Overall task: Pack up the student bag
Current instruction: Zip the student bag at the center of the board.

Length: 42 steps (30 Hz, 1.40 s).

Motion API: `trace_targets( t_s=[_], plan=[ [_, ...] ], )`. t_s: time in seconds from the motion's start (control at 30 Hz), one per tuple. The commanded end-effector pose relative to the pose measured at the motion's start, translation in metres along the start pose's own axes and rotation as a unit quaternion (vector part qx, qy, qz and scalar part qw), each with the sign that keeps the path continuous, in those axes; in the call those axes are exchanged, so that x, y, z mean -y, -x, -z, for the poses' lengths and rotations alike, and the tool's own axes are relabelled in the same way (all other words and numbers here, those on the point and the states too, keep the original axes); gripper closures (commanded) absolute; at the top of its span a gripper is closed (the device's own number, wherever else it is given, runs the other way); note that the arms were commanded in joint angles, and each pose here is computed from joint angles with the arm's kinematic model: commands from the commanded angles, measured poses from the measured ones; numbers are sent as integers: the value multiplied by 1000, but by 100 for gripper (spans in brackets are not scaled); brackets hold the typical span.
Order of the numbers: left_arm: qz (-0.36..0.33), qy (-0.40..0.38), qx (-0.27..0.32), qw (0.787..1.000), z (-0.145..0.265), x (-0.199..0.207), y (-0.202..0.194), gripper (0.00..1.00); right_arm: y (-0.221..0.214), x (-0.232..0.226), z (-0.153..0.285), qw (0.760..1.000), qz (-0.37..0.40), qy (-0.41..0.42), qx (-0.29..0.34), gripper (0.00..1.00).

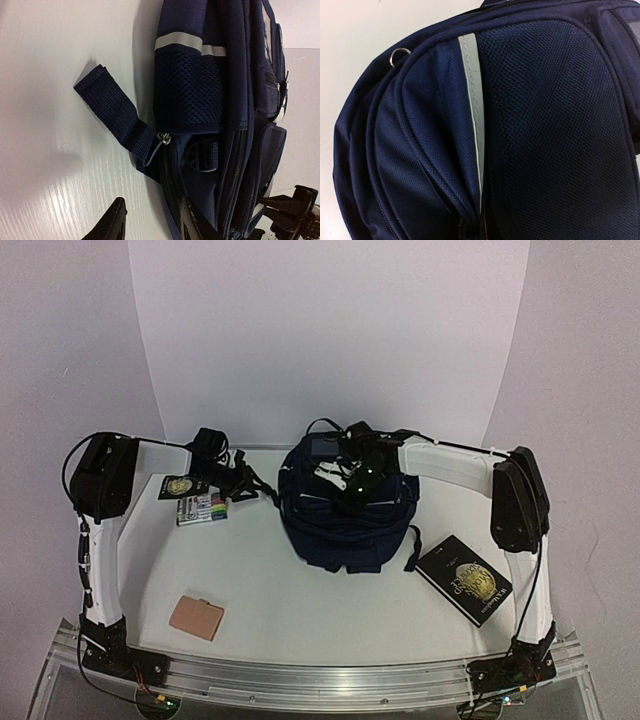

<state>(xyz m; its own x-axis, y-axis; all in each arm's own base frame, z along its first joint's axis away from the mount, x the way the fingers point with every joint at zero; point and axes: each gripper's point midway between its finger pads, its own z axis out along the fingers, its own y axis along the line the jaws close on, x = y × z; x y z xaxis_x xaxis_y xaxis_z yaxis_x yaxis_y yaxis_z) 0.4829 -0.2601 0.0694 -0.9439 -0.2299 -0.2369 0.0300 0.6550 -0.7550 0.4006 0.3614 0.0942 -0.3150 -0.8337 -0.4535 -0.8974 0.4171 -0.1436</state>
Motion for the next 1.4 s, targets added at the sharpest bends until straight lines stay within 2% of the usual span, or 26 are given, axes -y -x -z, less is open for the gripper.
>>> trace_targets(
  t_s=[0.0, 0.1, 0.23, 0.33, 0.47, 0.67, 0.8, 1.03, 1.13, 1.37],
  plan=[
    [-107, -51, 27, 993, 34, 52, 6, 61, -27, 22, 33, 999, -24, -22, -31, 100],
    [-198, -76, 51, 976, 46, 66, -3, 56, -24, 24, 57, 999, -34, 1, 0, 100],
    [-339, -63, 46, 937, 37, 73, -25, 54, -29, 23, 78, 997, -55, 39, 32, 100],
    [-421, -49, 36, 905, 25, 73, -42, 52, -28, 13, 84, 995, -59, 69, 34, 100],
    [-515, -36, 30, 856, 11, 74, -61, 49, -33, 0, 90, 995, -26, 95, 32, 100],
    [-587, -19, 22, 809, 1, 66, -75, 46, -45, -13, 107, 994, 8, 108, 31, 100],
    [-640, -21, 29, 768, -6, 63, -73, 46, -56, -19, 106, 994, 17, 110, 20, 100],
    [-694, -32, 11, 719, -35, 64, -74, 48, -81, -30, 105, 993, 31, 111, -1, 100],
    [-711, -39, -8, 702, -45, 67, -89, 48, -89, -35, 96, 993, 20, 118, -6, 100],
    [-724, -43, -23, 688, -67, 62, -107, 52, -89, -30, 98, 995, 16, 102, -9, 100]
  ],
)
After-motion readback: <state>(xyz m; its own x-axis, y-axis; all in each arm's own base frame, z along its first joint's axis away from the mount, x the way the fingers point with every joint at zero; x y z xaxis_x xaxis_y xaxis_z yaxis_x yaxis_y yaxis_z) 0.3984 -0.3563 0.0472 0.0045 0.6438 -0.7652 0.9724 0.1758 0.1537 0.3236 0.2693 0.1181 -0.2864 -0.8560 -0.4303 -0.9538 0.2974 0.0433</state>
